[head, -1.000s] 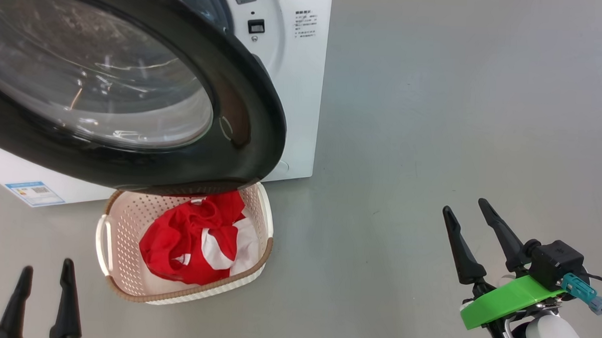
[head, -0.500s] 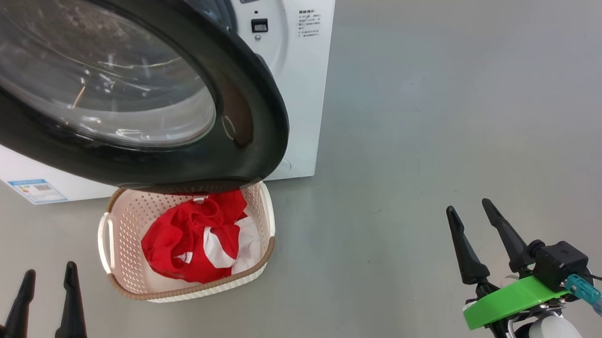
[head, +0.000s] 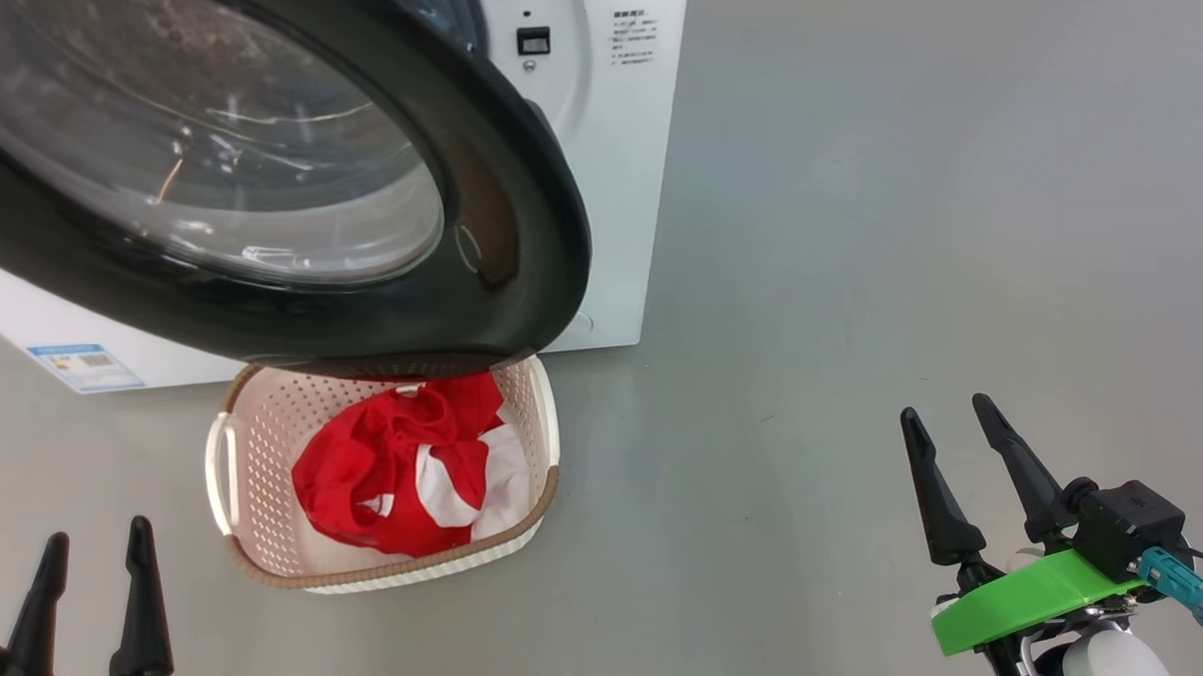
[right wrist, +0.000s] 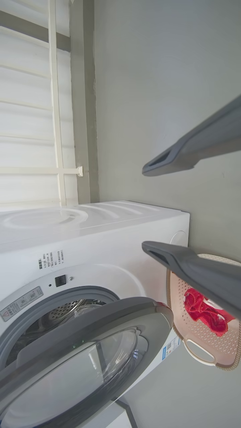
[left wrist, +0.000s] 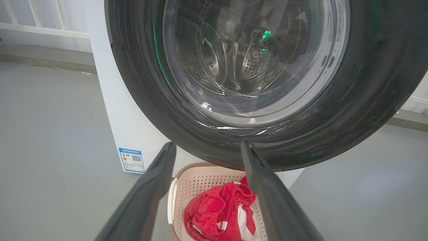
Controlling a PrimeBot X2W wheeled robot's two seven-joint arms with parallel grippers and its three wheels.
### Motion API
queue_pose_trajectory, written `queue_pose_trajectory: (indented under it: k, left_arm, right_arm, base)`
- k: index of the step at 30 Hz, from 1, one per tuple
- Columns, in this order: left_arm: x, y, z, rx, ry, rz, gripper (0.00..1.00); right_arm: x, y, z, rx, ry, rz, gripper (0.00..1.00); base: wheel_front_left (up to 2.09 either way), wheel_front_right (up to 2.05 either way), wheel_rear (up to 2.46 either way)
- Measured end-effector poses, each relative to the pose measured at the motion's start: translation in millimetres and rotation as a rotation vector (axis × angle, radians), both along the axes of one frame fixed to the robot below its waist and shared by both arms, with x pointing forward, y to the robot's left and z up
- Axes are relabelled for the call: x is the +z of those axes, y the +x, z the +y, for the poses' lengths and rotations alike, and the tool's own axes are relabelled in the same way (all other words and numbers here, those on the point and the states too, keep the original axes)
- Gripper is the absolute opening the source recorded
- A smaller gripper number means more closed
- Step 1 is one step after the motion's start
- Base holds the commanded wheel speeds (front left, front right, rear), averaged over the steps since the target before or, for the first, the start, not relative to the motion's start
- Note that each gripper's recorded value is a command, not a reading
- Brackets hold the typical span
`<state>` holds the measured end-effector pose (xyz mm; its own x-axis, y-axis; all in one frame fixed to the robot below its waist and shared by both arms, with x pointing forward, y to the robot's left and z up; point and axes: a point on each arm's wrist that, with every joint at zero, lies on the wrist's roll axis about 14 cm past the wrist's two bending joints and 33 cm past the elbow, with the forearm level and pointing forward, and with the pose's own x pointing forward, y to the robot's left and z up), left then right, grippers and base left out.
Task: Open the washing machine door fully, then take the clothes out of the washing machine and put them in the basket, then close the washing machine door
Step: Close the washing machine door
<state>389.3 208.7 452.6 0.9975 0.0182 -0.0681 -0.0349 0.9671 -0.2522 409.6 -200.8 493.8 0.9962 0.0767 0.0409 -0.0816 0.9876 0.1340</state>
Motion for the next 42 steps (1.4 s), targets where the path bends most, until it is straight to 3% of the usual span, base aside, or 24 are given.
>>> queue_pose_trajectory:
  k: [6,7,8,10,11,25,42]
  left_arm:
    - [-0.5,-3.5,1.3,0.014,-0.010,0.002,1.00]
    - [-0.5,-4.5,1.9,0.017,-0.010,0.002,1.00]
    - [-0.3,-5.1,2.8,0.021,-0.011,0.002,1.00]
    - [1.6,-5.6,4.2,0.029,-0.014,-0.004,1.00]
    - [2.5,-6.0,4.8,0.033,-0.016,-0.007,1.00]
    - [14.7,-17.6,21.2,0.114,-0.032,-0.040,1.00]
    - [10.8,-16.4,35.4,0.169,-0.027,-0.023,1.00]
  right_arm:
    - [-1.2,4.3,8.2,0.023,0.004,0.001,1.00]
    - [-1.6,5.4,11.4,0.032,0.006,0.001,0.79]
    - [-2.2,6.7,15.4,0.044,0.009,0.003,0.35]
    - [-3.3,9.6,26.8,0.076,0.016,0.005,0.03]
    - [-3.5,11.3,32.4,0.092,0.017,0.004,0.00]
    - [12.9,50.5,141.8,0.399,0.041,-0.057,0.00]
    - [18.4,102.3,200.0,0.512,0.107,-0.087,0.00]
  base:
    - [0.00,0.00,0.00]
    - [0.00,0.00,0.00]
    - [0.00,0.00,0.00]
    - [0.00,0.00,0.00]
    - [0.00,0.00,0.00]
    - [0.00,0.00,0.00]
    - [0.00,0.00,0.00]
